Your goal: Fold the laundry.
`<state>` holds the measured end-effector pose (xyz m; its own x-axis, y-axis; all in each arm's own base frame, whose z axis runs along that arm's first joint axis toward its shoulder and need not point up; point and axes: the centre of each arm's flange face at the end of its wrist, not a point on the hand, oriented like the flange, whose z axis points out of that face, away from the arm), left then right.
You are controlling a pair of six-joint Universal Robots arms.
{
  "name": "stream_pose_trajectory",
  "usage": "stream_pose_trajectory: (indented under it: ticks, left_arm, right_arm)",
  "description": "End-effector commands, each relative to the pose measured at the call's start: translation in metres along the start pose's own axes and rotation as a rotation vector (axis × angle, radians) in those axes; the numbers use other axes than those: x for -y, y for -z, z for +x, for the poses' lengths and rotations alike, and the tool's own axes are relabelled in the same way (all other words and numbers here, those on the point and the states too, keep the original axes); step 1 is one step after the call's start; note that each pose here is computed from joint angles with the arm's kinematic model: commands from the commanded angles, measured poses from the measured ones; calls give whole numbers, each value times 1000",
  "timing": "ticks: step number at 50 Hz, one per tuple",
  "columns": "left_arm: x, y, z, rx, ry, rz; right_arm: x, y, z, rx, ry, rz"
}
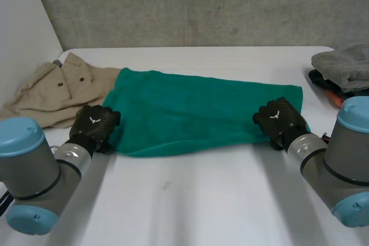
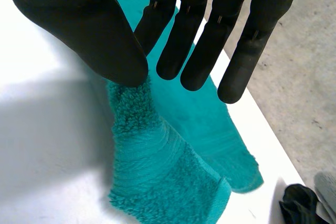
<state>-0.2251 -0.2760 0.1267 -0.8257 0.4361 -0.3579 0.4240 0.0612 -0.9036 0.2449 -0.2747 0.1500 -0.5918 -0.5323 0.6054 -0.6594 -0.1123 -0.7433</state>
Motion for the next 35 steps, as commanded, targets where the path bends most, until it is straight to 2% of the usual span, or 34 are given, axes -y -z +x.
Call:
stream_pose_trajectory:
  ticks: [1, 8, 35]
  left_arm:
    - [-16, -7, -8, 29, -18, -76]
    - [-19, -12, -16, 51, -53, -78]
    - [-17, -47, -21, 47, -22, -15]
  right_arm:
    - [-3, -3, 13, -32, -16, -12]
    - [0, -3, 10, -26, -25, -7]
    - [1, -2, 5, -19, -20, -8]
